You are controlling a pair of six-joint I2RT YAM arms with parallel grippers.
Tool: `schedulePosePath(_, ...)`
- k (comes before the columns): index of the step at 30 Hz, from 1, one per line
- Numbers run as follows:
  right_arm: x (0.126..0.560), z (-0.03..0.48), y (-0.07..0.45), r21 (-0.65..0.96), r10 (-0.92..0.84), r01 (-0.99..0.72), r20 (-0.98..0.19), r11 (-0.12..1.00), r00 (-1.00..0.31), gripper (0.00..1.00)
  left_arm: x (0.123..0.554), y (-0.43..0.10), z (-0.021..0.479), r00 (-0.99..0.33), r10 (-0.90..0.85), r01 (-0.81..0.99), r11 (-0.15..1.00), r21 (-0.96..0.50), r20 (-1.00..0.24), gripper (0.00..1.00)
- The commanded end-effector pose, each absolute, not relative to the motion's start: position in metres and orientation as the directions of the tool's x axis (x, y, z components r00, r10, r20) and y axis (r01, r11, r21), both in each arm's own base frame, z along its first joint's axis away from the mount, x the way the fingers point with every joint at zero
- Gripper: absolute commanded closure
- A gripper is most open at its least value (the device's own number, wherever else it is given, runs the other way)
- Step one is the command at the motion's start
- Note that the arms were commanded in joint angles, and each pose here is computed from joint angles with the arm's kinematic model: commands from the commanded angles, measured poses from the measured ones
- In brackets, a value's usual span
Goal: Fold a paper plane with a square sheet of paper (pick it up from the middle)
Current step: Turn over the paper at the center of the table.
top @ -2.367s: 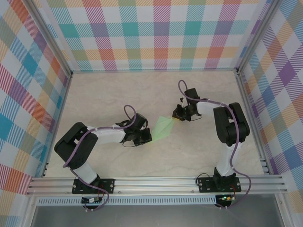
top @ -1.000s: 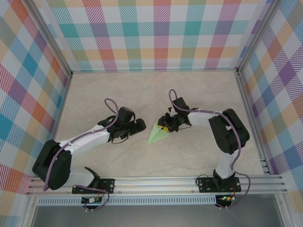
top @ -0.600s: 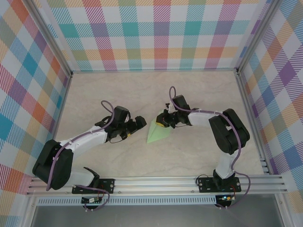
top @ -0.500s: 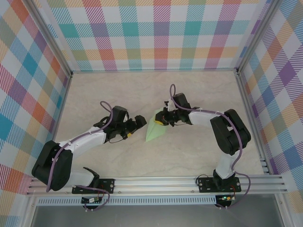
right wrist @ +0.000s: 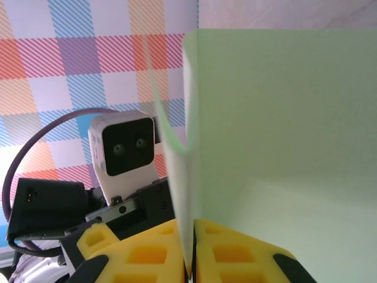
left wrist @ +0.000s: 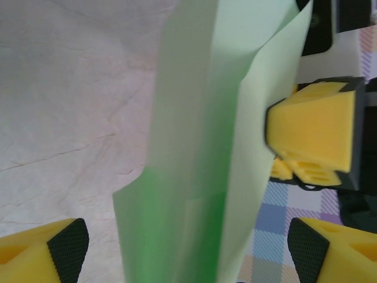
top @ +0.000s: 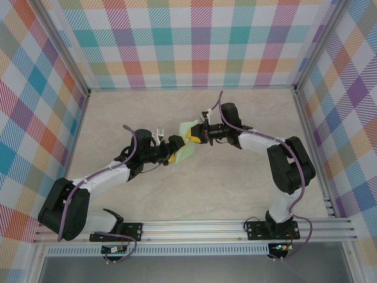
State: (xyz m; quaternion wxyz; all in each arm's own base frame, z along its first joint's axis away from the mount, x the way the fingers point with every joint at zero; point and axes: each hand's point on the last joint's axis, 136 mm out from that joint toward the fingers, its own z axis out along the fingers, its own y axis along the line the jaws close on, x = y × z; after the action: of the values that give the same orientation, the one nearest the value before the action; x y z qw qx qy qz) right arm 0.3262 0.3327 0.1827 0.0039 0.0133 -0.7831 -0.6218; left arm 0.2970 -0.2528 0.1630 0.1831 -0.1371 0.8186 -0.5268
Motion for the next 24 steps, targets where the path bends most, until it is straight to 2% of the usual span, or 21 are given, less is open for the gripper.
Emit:
schedulePosePath(1,0.320,0.190,0.337,0.983,-0.082,-0.016,-0.001,0.182,-0.997,0.89,0.302,-0.254,0.181,-0.887,-0.427,0.021,0.339,-0.941,-0.173,0.19)
schedulePosePath(10,0.316,0.181,0.336,0.979,-0.099,0.016,0.037,0.201,-0.994,0.87,0.302,-0.253,0.181,-0.882,-0.434,0.030,0.343,-0.939,-0.186,0.55)
schedulePosePath(14,0.316,0.178,0.334,0.974,-0.098,0.021,0.044,0.225,-0.994,0.84,0.301,-0.251,0.175,-0.886,-0.425,0.016,0.375,-0.927,-0.187,0.74)
schedulePosePath(16,0.317,0.176,0.332,0.970,-0.094,0.014,0.038,0.244,-0.995,0.77,0.301,-0.250,0.173,-0.887,-0.419,0.013,0.395,-0.918,-0.193,0.83)
schedulePosePath(19,0.320,0.173,0.319,0.944,-0.052,-0.006,0.012,0.330,-0.999,0.60,0.301,-0.244,0.167,-0.883,-0.417,0.003,0.456,-0.890,-0.217,0.89)
schedulePosePath(22,0.322,0.167,0.300,0.883,0.005,-0.052,-0.061,0.466,-0.998,0.47,0.300,-0.226,0.152,-0.876,-0.410,-0.048,0.600,-0.799,-0.255,0.91)
schedulePosePath(24,0.325,0.159,0.284,0.815,0.047,-0.067,-0.115,0.576,-0.992,0.40,0.300,-0.202,0.139,-0.865,-0.396,-0.097,0.733,-0.673,-0.307,0.91)
